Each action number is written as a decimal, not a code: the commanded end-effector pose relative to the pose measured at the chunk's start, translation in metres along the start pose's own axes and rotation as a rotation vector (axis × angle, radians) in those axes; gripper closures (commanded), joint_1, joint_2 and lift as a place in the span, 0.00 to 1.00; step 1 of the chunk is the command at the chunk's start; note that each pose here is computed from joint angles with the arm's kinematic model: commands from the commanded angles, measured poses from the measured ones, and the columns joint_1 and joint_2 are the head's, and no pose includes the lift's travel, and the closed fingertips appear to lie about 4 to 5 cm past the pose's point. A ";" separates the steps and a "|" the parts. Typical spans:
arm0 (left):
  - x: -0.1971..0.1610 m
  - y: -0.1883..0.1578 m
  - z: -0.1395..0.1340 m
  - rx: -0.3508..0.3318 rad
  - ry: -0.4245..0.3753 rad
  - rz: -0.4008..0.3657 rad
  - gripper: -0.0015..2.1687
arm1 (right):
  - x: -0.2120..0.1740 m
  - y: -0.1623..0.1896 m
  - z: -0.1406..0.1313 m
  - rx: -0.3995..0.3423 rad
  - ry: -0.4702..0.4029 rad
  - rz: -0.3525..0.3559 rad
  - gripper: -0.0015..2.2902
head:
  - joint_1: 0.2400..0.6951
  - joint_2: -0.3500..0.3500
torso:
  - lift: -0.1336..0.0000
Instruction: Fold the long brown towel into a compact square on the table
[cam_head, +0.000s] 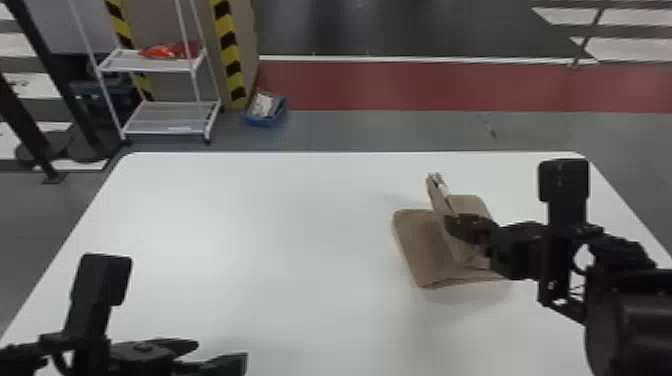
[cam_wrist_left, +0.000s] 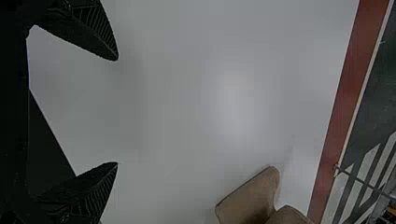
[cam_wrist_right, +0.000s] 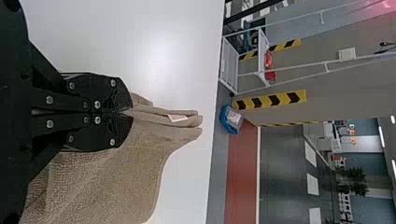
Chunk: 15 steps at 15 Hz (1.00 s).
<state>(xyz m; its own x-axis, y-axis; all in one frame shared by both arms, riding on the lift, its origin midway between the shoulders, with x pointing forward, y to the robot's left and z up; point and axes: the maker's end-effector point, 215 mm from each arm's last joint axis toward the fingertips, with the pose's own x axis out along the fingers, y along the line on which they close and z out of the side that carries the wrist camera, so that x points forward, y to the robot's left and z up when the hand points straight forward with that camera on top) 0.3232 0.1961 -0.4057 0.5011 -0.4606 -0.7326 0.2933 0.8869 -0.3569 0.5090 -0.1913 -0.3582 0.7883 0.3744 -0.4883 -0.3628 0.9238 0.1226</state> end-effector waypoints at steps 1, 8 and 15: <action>0.000 -0.004 0.000 -0.001 0.001 -0.006 0.04 | 0.018 0.011 -0.016 -0.038 0.028 0.007 0.73 | 1.00 0.51 | 0.07; -0.002 0.001 -0.004 -0.010 0.005 0.001 0.04 | 0.034 0.038 -0.043 -0.071 0.058 0.048 0.00 | 1.00 0.58 | 0.07; 0.001 0.002 -0.007 -0.016 0.016 -0.004 0.04 | 0.003 -0.021 -0.014 -0.037 -0.010 -0.064 0.32 | 1.00 0.56 | 0.07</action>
<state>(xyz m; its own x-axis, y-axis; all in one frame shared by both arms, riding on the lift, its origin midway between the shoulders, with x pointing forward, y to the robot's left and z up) 0.3209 0.1966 -0.4088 0.4941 -0.4651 -0.7346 0.2884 0.8847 -0.3662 0.5089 -0.1880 -0.3694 0.8041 0.3723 -0.4634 -0.3704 0.9235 0.0992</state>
